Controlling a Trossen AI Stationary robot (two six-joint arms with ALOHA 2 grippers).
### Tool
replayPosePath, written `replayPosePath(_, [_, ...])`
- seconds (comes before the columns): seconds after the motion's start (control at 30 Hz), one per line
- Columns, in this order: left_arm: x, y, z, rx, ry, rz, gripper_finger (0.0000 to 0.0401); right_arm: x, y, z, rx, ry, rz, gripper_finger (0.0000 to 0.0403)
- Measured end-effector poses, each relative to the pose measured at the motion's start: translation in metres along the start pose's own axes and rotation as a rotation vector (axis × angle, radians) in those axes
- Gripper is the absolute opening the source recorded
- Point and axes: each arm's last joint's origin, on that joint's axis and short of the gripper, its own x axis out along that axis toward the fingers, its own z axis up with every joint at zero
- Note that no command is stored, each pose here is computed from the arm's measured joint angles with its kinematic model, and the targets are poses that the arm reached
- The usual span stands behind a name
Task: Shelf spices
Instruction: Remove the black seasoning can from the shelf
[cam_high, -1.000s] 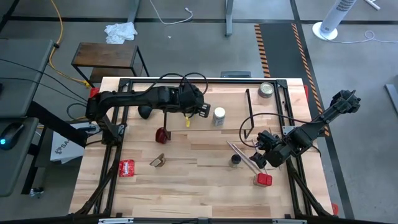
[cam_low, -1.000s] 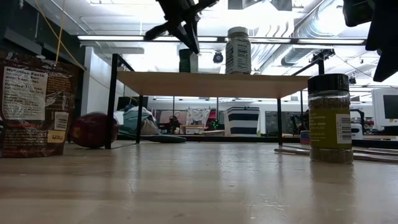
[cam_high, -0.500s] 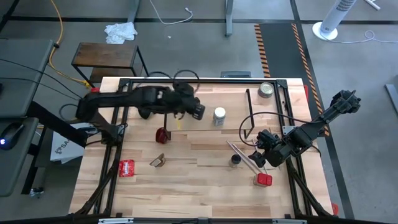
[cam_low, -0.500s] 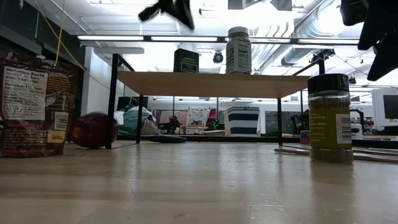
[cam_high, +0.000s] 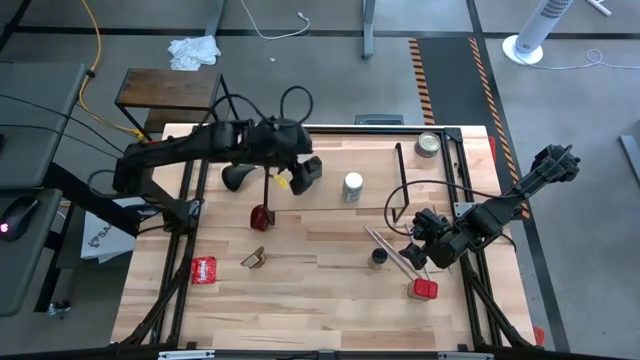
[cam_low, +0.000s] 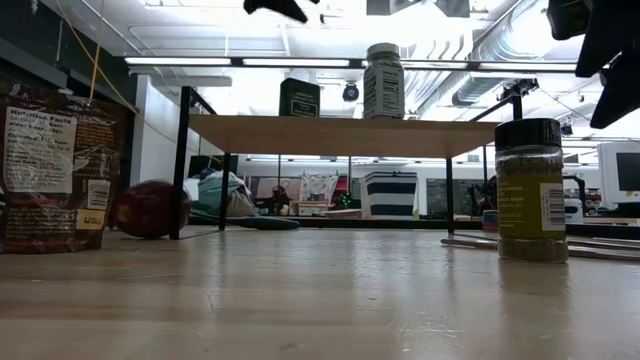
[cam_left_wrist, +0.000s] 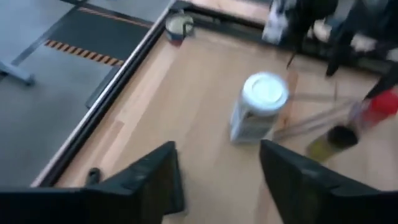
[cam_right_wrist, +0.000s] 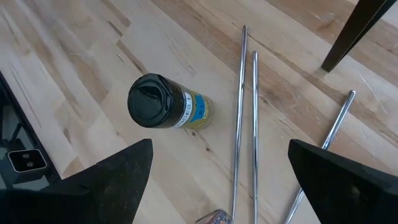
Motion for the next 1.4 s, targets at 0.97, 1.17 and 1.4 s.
replayPosePath(0.97, [0.097, 0.016, -0.035, -0.010, 0.424, 0.088, 0.0289, 0.003, 0.000, 0.009, 0.066, -0.020, 0.000, 0.0371])
replayPosePath(1.17, [0.101, 0.009, -0.037, 0.031, 0.412, 0.164, 0.0172, 0.003, 0.000, 0.009, 0.057, -0.018, 0.000, 0.0371])
replayPosePath(1.4, [0.064, -0.009, -0.035, 0.021, 0.395, 0.080, 0.0109, 0.003, 0.000, 0.009, 0.057, -0.018, 0.000, 0.0371])
